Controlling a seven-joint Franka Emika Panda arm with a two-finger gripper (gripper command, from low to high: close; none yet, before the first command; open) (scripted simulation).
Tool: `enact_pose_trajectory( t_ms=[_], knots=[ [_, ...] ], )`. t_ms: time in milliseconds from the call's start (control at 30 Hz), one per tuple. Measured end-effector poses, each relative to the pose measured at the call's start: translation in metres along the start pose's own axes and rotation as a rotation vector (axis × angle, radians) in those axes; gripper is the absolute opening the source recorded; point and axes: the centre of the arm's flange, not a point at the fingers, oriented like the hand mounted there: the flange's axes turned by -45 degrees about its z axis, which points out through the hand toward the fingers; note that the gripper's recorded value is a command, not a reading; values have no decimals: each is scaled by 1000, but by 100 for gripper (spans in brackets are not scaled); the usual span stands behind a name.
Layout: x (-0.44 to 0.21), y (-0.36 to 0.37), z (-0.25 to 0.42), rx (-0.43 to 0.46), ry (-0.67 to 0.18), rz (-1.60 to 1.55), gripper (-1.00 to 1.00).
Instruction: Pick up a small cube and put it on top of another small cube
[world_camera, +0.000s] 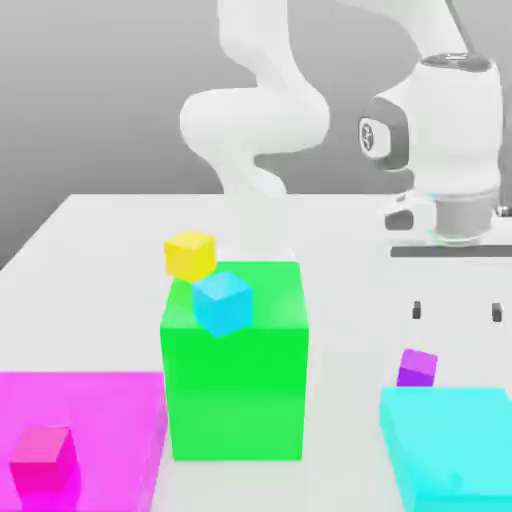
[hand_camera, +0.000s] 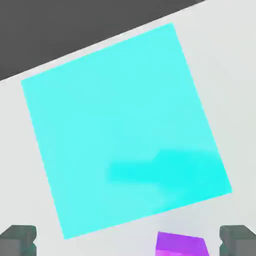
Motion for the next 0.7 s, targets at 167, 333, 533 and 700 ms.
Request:
enact_pose_trajectory(
  t_ms=[167,333,533,700],
  knots=[
    [-38,14,57,-89,-15,46,0],
    [-40,20,100,-94,-17,51,0],
    [-41,21,109,-91,-18,52,-100],
    [-40,18,90,-92,-13,50,-100]
  ],
)
